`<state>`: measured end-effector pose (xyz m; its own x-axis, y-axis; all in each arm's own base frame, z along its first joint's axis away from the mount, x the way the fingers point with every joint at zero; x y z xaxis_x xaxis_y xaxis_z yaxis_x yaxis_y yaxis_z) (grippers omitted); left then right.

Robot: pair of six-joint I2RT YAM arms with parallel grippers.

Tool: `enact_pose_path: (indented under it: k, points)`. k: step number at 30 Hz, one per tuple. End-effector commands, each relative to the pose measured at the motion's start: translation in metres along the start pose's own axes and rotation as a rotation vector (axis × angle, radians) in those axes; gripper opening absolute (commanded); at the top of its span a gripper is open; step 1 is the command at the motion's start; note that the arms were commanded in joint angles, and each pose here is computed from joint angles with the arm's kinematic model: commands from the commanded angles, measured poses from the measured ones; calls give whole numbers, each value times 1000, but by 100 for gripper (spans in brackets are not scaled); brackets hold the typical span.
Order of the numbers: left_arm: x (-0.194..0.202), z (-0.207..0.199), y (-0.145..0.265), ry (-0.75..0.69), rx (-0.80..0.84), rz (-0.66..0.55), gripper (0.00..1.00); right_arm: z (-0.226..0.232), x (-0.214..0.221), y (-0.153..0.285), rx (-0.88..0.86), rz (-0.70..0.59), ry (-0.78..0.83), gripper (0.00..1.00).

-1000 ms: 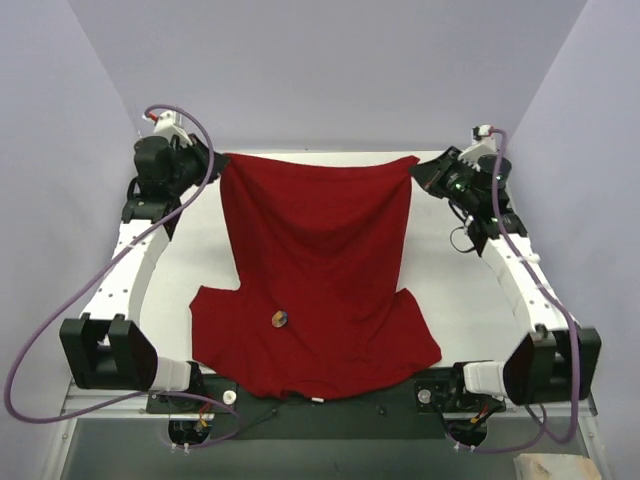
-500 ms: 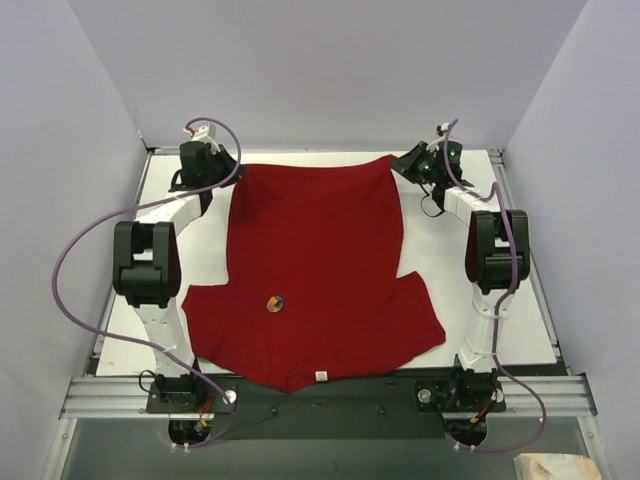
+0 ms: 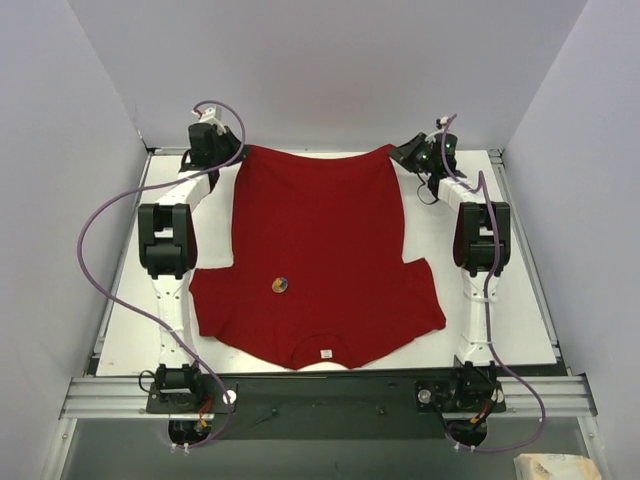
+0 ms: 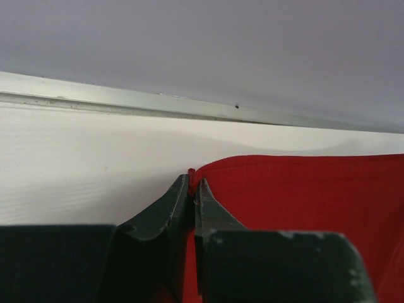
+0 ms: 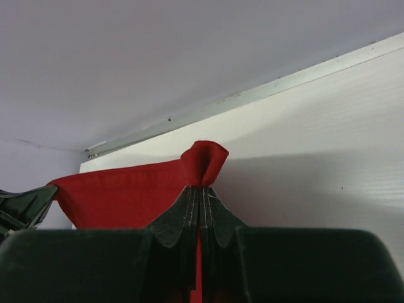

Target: Pin the brooch onto the clothing

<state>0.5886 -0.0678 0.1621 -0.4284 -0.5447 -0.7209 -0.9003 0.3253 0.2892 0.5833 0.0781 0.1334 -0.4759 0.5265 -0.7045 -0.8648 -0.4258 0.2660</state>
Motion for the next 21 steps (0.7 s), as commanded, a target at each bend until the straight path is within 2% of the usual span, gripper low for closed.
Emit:
enact_pose_path:
  k: [1, 2, 3, 4, 5, 6, 7, 8, 9, 12, 13, 15, 16, 18, 19, 20, 21]
  points:
    - [-16, 3, -16, -16, -3, -11, 3, 3, -29, -9, -48, -76, -10, 0]
    - [-14, 5, -19, -7, -10, 4, 14, 1, -28, -11, -39, -76, -31, 0]
    - [-27, -2, -21, -13, 5, -22, 21, 0, -29, -12, -28, -87, -40, 4]
    - [-22, 3, -27, -7, -2, -7, 30, -2, -27, -14, -22, -88, -53, 7]
    - [-19, 5, -27, 5, -23, 25, 47, -2, -28, -14, -23, -95, -67, 13]
    - [-29, -2, -27, 1, -13, 9, 55, -16, -40, -7, 8, -128, -78, 33]
    - [-28, 0, -27, 3, -27, 20, 62, -15, -42, -4, 14, -136, -82, 44]
    - [-31, -3, -24, 2, -28, 14, 87, -16, -45, 0, 21, -144, -82, 55]
    - [-34, -6, -21, 2, -31, 7, 97, -15, -48, 4, 27, -150, -71, 69]
    - [-55, -29, 5, -21, -14, -49, 97, 10, -65, 27, 22, -173, -10, 88]
    - [-44, -23, 10, -15, -27, -34, 97, 10, -59, 32, 38, -156, -10, 91]
    - [-59, -41, 30, -27, 7, -80, 97, 24, -65, 47, 27, -154, 18, 96]
    - [-51, -38, 35, -20, -6, -60, 97, 30, -66, 52, 21, -149, 19, 98]
    - [-50, -42, 49, -16, -11, -53, 97, 38, -62, 68, 30, -133, 13, 99]
    - [-60, -57, 66, -25, 6, -74, 97, 41, -60, 74, 33, -125, 8, 99]
    - [-45, -48, 73, -8, -31, -46, 97, 36, -46, 80, 57, -95, -9, 100]
    - [-54, -61, 91, -9, -22, -72, 97, 47, -51, 92, 49, -111, -1, 100]
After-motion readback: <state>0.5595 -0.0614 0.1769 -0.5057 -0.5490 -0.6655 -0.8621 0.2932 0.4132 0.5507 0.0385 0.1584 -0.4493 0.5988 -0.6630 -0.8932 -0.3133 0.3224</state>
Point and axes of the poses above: each gripper's point midway between its finger pads, its own y axis back along the fingers, its own z axis along the line the jaws close on, x = y × z, the point moved 8 cm from there along y, back along the fingers, and after that the axes turned 8 degrees about y, right-handed, at the moved point
